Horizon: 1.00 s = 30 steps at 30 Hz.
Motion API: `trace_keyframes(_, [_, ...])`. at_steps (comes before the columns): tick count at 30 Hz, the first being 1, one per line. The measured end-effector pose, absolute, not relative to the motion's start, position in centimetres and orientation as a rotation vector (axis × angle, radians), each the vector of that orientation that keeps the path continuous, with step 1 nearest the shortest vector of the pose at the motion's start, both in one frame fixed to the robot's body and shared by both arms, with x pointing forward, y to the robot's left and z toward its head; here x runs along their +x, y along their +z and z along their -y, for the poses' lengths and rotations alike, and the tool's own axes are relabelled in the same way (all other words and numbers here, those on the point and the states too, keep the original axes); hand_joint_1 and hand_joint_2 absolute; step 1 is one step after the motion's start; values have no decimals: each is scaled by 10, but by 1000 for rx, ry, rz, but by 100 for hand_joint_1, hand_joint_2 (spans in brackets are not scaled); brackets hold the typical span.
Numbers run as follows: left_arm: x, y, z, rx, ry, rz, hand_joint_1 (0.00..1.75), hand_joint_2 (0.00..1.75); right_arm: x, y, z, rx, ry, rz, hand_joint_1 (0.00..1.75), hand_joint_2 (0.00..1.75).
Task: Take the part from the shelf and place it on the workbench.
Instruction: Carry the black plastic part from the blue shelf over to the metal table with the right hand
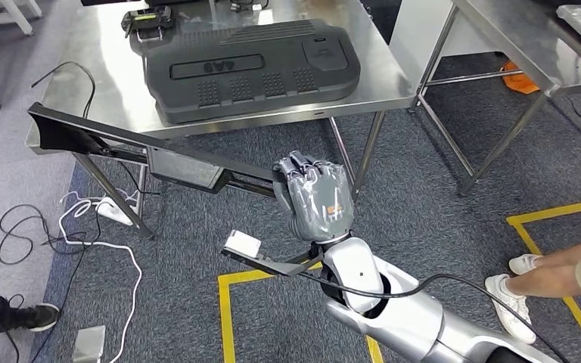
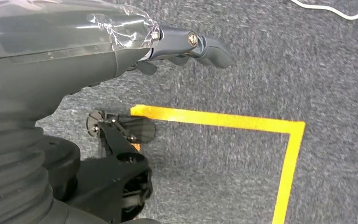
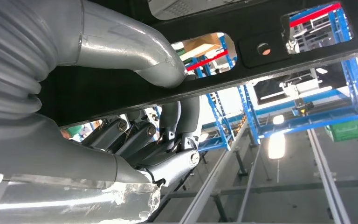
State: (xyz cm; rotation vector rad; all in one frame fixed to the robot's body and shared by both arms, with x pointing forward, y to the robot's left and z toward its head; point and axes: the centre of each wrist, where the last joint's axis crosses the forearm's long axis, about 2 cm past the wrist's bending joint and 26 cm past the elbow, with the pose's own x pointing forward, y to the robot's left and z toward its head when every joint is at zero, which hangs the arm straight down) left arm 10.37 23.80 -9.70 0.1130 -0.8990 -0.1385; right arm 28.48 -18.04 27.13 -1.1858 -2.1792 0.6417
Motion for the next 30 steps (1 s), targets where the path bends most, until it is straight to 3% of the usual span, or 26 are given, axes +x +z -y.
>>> trace_keyframes(30, [110,-96,-240,113,-138,910,0,175,291,272,195,-1255,594,2119,175,175])
